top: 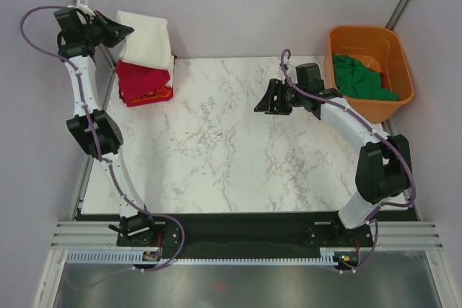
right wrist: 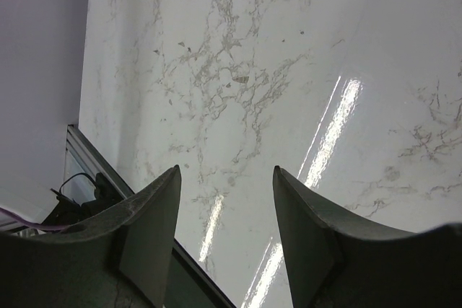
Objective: Fold and stack the t-shirts
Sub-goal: Neatly place the folded tshirt to the corner
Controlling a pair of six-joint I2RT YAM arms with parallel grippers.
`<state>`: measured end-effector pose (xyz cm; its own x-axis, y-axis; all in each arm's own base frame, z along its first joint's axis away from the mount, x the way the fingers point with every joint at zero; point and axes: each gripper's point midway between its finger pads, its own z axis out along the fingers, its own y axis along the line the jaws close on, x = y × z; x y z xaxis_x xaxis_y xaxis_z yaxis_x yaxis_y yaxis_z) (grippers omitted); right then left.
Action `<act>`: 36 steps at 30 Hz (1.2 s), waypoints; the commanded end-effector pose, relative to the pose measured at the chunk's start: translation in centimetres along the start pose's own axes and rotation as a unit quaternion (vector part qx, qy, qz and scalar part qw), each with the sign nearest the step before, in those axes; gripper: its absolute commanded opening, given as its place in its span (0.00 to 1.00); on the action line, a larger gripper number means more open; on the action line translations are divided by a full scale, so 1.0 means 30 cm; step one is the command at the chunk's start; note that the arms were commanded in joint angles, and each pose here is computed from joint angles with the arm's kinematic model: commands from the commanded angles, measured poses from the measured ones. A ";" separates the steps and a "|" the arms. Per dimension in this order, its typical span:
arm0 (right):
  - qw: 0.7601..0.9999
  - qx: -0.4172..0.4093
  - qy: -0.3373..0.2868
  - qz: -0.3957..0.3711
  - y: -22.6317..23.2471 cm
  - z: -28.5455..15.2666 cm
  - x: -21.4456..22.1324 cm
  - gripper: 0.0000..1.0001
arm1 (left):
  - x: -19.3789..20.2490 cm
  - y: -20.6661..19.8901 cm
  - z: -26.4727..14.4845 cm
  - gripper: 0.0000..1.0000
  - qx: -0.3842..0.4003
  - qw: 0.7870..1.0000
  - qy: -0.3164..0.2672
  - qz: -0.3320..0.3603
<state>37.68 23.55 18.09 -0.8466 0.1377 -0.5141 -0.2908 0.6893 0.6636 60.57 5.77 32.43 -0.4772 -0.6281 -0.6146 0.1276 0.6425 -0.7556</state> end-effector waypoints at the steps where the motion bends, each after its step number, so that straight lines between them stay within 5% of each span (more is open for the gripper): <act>1: 1.000 -0.023 -0.018 -0.013 0.041 -0.017 -0.028 0.62 | -0.088 -0.300 -0.105 0.02 0.107 0.992 -0.027 0.053; 10: 1.000 -0.020 -0.014 -0.008 0.028 -0.005 -0.024 0.62 | -0.038 -0.130 -0.124 0.02 0.061 0.998 -0.007 0.005; 19: 1.000 -0.024 -0.008 -0.005 0.029 0.006 -0.014 0.62 | 0.071 0.258 -0.154 0.02 -0.099 0.994 -0.004 -0.050; 27: 1.000 -0.025 -0.004 -0.004 0.028 0.012 -0.006 0.63 | 0.081 0.496 -0.156 0.44 -0.180 0.981 -0.012 -0.066; 28: 1.000 -0.024 -0.004 -0.003 0.025 0.013 -0.007 0.62 | 0.091 0.530 -0.152 0.60 -0.188 0.980 -0.009 -0.071; 32: 1.000 -0.025 -0.003 -0.001 0.025 0.018 -0.010 0.63 | 0.124 0.586 -0.146 0.92 -0.206 0.976 0.002 -0.070; 36: 1.000 -0.029 -0.001 0.000 0.028 0.024 -0.013 0.63 | 0.134 0.589 -0.202 1.00 -0.247 0.967 -0.010 -0.065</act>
<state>37.65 23.99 17.82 -0.8553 0.1402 -0.4988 -0.2884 0.6709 0.6832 57.20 15.45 17.93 -0.4724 -0.7217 -0.5060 -0.2941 0.6703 -0.6814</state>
